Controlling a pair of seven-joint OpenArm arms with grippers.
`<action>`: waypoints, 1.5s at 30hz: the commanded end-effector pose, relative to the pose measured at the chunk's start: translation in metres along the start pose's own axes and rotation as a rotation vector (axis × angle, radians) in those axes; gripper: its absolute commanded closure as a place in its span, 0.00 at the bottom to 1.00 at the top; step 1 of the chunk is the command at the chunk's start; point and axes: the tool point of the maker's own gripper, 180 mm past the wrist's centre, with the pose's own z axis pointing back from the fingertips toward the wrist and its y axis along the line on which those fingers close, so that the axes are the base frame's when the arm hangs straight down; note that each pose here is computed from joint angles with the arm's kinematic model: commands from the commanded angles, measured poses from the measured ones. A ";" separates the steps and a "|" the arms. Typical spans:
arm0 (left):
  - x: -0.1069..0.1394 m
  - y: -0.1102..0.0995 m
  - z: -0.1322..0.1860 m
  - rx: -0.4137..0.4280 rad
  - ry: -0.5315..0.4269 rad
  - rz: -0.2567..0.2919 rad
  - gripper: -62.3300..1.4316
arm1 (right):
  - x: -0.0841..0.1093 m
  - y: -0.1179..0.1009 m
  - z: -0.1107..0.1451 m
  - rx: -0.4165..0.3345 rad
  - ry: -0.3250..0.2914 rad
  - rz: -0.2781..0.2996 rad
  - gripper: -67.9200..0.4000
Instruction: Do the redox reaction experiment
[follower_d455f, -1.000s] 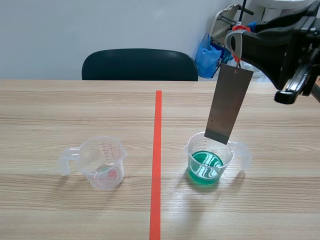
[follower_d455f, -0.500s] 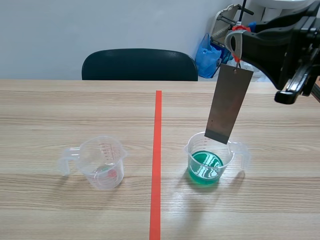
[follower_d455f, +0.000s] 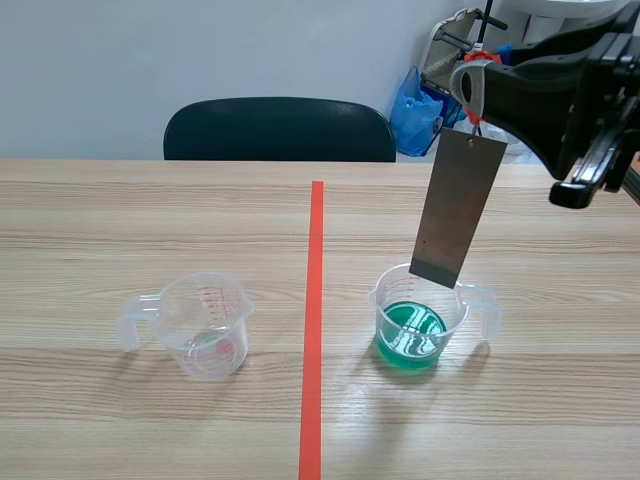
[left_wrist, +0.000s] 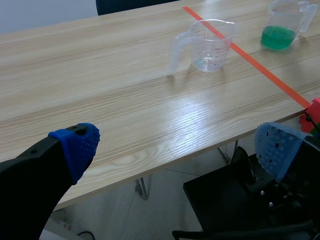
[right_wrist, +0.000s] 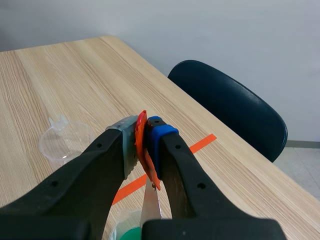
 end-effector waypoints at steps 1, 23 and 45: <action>0.011 0.001 -0.001 0.011 -0.059 -0.001 0.00 | 0.012 0.000 0.000 0.012 -0.031 0.023 0.98; 0.011 0.001 -0.001 0.011 -0.058 -0.030 0.00 | 0.012 0.000 0.000 0.012 -0.030 0.023 0.98; 0.011 0.001 -0.001 0.011 -0.058 -0.030 0.00 | 0.012 0.000 0.000 0.012 -0.031 0.023 0.98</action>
